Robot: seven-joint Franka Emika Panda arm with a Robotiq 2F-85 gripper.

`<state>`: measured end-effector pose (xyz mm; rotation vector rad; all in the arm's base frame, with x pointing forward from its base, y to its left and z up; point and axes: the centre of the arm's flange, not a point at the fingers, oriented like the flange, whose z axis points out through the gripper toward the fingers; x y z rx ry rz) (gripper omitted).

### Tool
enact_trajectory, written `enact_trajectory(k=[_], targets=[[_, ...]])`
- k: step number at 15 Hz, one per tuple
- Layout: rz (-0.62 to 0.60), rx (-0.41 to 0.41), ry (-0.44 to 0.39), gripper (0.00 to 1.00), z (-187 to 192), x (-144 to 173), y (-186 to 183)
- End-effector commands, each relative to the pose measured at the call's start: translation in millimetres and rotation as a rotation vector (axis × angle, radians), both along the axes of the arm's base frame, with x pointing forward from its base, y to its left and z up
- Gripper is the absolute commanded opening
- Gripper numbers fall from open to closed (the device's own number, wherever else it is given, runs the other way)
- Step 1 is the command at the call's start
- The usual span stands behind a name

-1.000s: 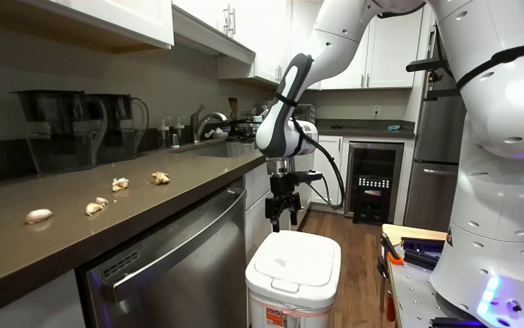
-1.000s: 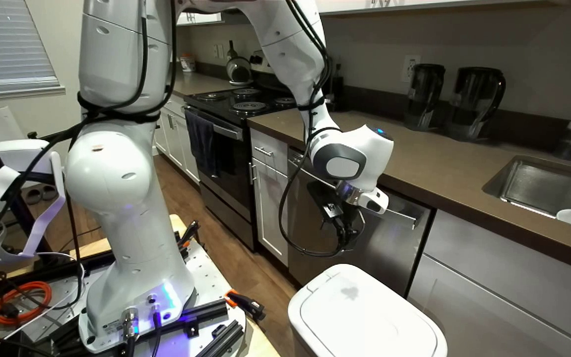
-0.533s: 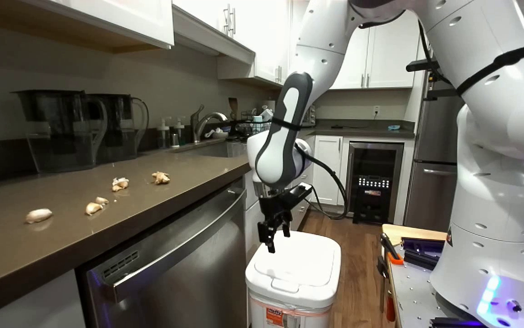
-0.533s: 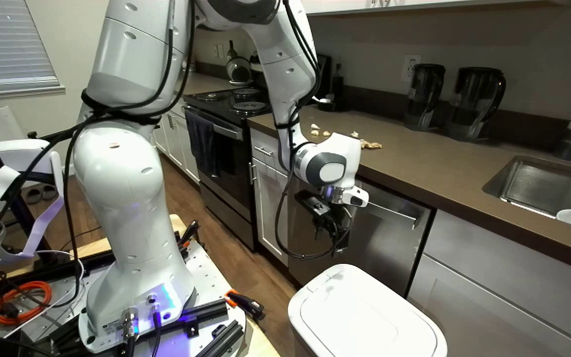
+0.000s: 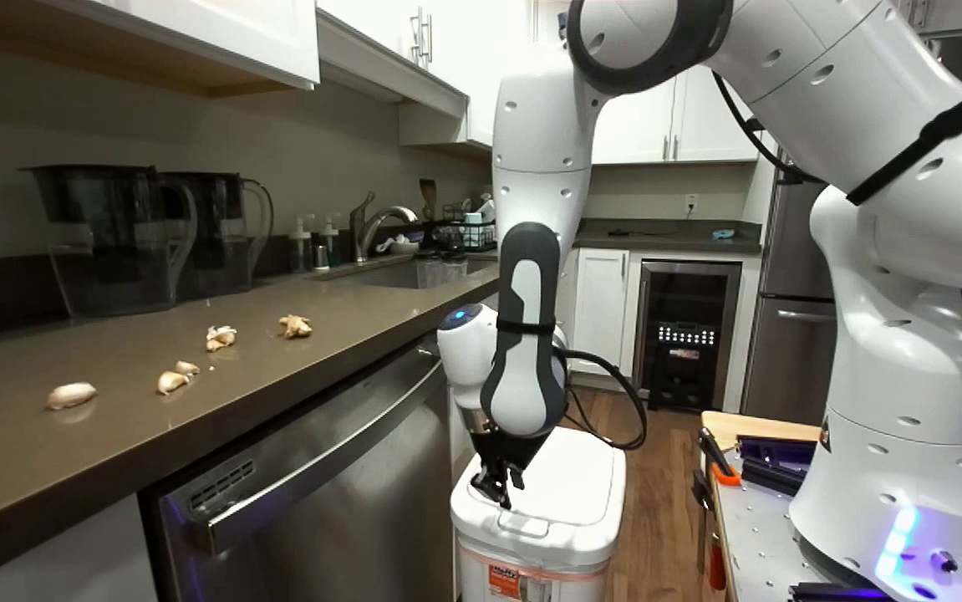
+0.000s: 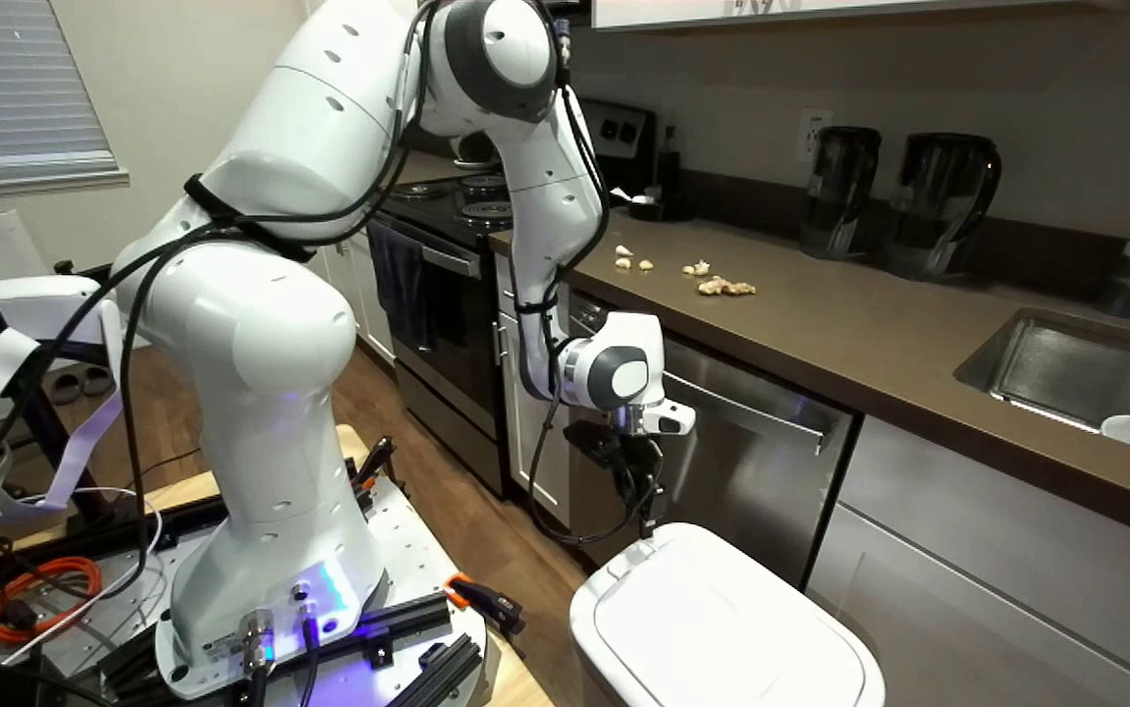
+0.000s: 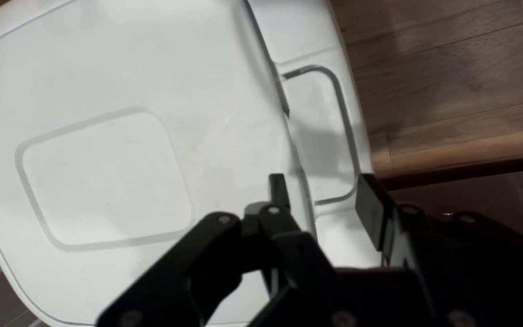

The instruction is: Open the white bin

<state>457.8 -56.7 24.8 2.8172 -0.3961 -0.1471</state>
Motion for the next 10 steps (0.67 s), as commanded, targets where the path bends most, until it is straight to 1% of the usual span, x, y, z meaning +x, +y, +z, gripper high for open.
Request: enact_trajectory(k=[1, 3, 5, 10], targets=[[-0.036, -0.061, -0.021, 0.15, -34, 6, -11], [-0.037, -0.071, -0.021, 0.04, -47, 10, -16], [-0.040, -0.064, -0.005, 0.00, -59, 16, -17], [-0.063, -0.073, 0.057, 0.02, -55, 22, -9]])
